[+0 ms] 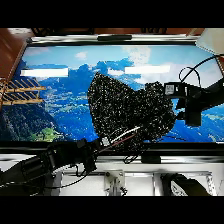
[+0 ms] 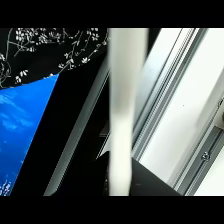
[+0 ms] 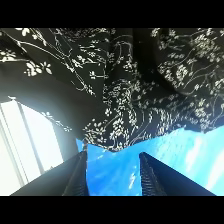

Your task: Fold the shirts.

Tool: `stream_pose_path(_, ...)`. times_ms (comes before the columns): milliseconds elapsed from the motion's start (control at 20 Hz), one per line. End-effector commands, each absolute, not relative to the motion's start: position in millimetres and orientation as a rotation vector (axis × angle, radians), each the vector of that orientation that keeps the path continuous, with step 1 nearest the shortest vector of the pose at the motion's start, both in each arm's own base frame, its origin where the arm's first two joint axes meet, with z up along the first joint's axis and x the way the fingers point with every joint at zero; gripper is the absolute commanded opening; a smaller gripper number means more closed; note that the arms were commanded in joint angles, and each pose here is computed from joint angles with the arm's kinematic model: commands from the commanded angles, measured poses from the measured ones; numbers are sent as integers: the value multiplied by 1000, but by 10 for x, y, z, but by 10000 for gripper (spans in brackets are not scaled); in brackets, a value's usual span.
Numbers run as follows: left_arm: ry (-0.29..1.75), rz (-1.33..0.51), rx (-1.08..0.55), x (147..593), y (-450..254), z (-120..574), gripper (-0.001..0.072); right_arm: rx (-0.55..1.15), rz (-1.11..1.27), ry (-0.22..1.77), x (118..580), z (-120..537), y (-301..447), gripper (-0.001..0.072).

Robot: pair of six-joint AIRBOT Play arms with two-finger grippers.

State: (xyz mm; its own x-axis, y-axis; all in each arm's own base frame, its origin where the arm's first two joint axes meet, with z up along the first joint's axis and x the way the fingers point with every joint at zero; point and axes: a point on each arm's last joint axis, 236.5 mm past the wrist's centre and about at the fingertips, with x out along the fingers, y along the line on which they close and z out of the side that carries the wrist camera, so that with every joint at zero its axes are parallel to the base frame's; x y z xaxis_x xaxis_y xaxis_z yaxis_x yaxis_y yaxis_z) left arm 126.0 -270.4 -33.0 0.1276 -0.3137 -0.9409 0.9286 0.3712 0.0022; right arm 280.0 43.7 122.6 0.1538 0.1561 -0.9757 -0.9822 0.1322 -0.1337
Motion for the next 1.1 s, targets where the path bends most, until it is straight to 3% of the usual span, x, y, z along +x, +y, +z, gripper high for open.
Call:
stream_pose_path(0,1071,-1029,728,1258,-2699,-332,48,-1074,1133,1010,2851,1179,501,459)
stream_pose_path(300,1071,-1029,728,1259,-2699,-332,47,-1037,1234,1034,2943,933,592,459)
stream_pose_path(800,1050,-1025,760,1308,-2677,-330,47,-1017,1418,1080,2635,722,884,425)
stream_pose_path(850,1048,-1024,763,1313,-2674,-330,47,-1006,1419,1099,2605,719,872,331)
stream_pose_path(950,1039,-1025,759,1323,-2691,-323,48,-981,1407,1122,2583,720,873,260)
stream_pose_path(1000,1034,-1027,755,1328,-2703,-318,48,-950,1401,1144,2549,728,885,108)
stream_pose_path(1050,1029,-1028,753,1335,-2714,-313,49,-933,1402,1163,2515,732,882,73)
